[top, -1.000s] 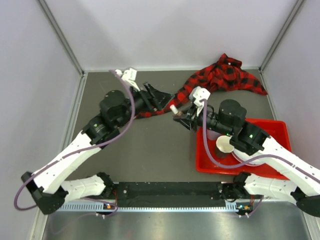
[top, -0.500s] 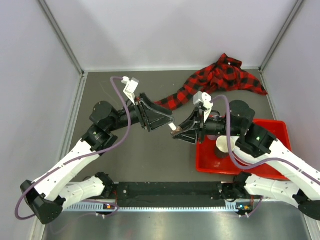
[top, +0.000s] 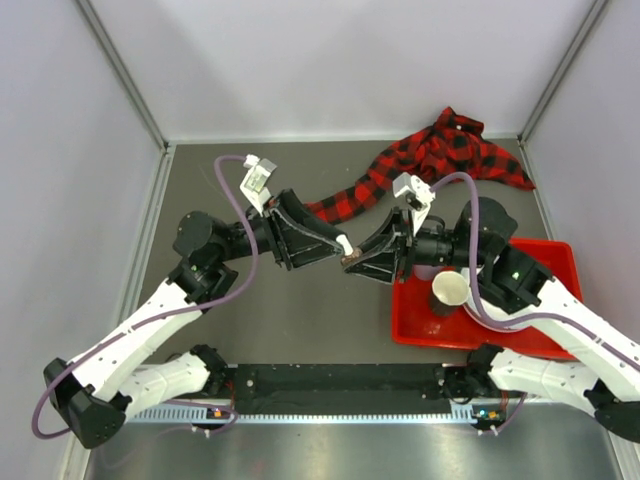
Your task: Paint the nails
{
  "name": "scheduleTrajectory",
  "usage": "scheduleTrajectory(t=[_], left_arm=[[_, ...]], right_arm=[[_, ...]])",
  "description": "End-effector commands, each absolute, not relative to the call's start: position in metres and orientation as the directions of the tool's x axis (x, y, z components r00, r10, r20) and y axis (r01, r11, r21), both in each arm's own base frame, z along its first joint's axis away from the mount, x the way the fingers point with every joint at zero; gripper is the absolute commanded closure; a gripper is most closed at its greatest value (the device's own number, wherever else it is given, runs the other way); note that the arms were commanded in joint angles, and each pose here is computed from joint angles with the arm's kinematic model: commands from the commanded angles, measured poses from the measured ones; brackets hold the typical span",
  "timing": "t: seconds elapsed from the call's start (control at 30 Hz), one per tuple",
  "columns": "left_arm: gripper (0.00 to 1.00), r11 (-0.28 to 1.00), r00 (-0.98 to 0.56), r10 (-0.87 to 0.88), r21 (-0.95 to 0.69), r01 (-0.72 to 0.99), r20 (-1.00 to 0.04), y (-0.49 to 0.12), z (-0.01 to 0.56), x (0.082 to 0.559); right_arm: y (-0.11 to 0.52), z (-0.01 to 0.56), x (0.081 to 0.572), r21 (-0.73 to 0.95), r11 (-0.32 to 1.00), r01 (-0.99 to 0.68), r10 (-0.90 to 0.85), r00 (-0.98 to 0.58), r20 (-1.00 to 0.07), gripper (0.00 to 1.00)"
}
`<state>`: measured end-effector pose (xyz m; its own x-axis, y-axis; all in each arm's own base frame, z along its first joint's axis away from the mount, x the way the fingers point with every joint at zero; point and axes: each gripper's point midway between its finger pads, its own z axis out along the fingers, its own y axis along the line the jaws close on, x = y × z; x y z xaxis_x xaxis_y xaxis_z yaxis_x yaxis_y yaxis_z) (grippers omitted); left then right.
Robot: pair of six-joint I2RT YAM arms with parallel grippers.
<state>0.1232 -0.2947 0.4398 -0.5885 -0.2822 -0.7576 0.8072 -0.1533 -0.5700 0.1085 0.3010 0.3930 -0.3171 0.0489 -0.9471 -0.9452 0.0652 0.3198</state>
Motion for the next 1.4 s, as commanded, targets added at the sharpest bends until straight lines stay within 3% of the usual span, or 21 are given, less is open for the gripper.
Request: scheduleTrajectory(t=[0.0, 0.3, 0.33, 0.37, 0.47, 0.5, 0.53, 0.57, 0.67, 0.83, 1.0, 1.03, 1.07, 1.1, 1.13, 1.2, 1.37], left_arm=[[0.52, -0.183, -0.543, -0.306, -0.511, 0.84, -0.782, -0.294, 0.457, 0.121], [0.81, -0.113, -0.524, -0.272, -0.514, 0.85, -0.807, -0.303, 0.456, 0.136], [0.95, -0.092, -0.513, -0.277, -0.509, 0.856, -0.813, -0.304, 0.455, 0.14], [1.0, -0.07, -0.499, -0.291, -0.502, 0.862, -0.816, -0.304, 0.462, 0.143], [1.0, 0.13, -0.466, -0.35, -0.535, 0.835, -0.812, -0.301, 0.461, 0.177], [1.0, 0.295, -0.456, -0.394, -0.58, 0.759, -0.798, -0.296, 0.448, 0.204], [1.0, 0.366, -0.446, -0.413, -0.593, 0.717, -0.794, -0.292, 0.448, 0.216], [1.0, 0.42, -0.44, -0.42, -0.6, 0.681, -0.793, -0.292, 0.444, 0.223], [1.0, 0.648, -0.383, -0.484, -0.616, 0.448, -0.787, -0.27, 0.425, 0.265], [1.0, 0.692, -0.35, -0.557, -0.654, 0.306, -0.753, -0.271, 0.415, 0.29], [1.0, 0.637, -0.375, -0.562, -0.675, 0.373, -0.737, -0.284, 0.427, 0.284], [0.92, 0.615, -0.378, -0.565, -0.679, 0.4, -0.734, -0.283, 0.433, 0.277], [0.76, 0.564, -0.385, -0.57, -0.687, 0.459, -0.726, -0.289, 0.444, 0.268], [0.46, 0.553, -0.4, -0.562, -0.689, 0.468, -0.724, -0.29, 0.436, 0.265], [0.37, 0.514, -0.395, -0.578, -0.695, 0.503, -0.714, -0.284, 0.447, 0.254], [0.27, 0.447, -0.401, -0.573, -0.682, 0.579, -0.715, -0.285, 0.455, 0.238], [0.21, 0.324, -0.408, -0.517, -0.613, 0.721, -0.753, -0.276, 0.477, 0.194]], right_arm=[[0.299, 0.427, 0.107, 0.27, 0.016, -0.963, 0.13, -0.266, -0.955, 1.0], [0.298, 0.424, 0.129, 0.248, 0.096, -0.964, 0.13, -0.235, -0.963, 1.0], [0.297, 0.422, 0.134, 0.25, 0.129, -0.96, 0.119, -0.235, -0.965, 1.0], [0.296, 0.419, 0.14, 0.224, 0.162, -0.961, 0.111, -0.208, -0.972, 1.0], [0.287, 0.413, 0.166, 0.171, 0.317, -0.933, 0.097, -0.148, -0.984, 1.0], [0.281, 0.411, 0.184, 0.153, 0.427, -0.891, 0.092, -0.126, -0.988, 1.0], [0.285, 0.405, 0.184, 0.098, 0.456, -0.884, 0.036, -0.092, -0.995, 1.0], [0.275, 0.404, 0.207, 0.059, 0.603, -0.796, 0.018, -0.06, -0.998, 1.0], [0.268, 0.397, 0.232, -0.082, 0.782, -0.618, -0.08, 0.031, -0.996, 1.0], [0.275, 0.394, 0.244, -0.178, 0.835, -0.521, -0.151, 0.094, -0.984, 1.0], [0.29, 0.403, 0.224, -0.172, 0.739, -0.651, -0.094, 0.152, -0.984, 1.0], [0.293, 0.404, 0.219, -0.164, 0.715, -0.68, -0.08, 0.153, -0.985, 1.0], [0.296, 0.41, 0.206, -0.155, 0.658, -0.737, -0.043, 0.169, -0.985, 1.0], [0.297, 0.405, 0.203, -0.151, 0.632, -0.76, -0.035, 0.166, -0.985, 1.0], [0.302, 0.405, 0.192, -0.134, 0.568, -0.812, -0.007, 0.158, -0.987, 1.0], [0.297, 0.407, 0.184, -0.117, 0.535, -0.837, 0.02, 0.151, -0.988, 1.0], [0.294, 0.406, 0.156, -0.051, 0.408, -0.911, 0.044, 0.076, -0.996, 1.0]])
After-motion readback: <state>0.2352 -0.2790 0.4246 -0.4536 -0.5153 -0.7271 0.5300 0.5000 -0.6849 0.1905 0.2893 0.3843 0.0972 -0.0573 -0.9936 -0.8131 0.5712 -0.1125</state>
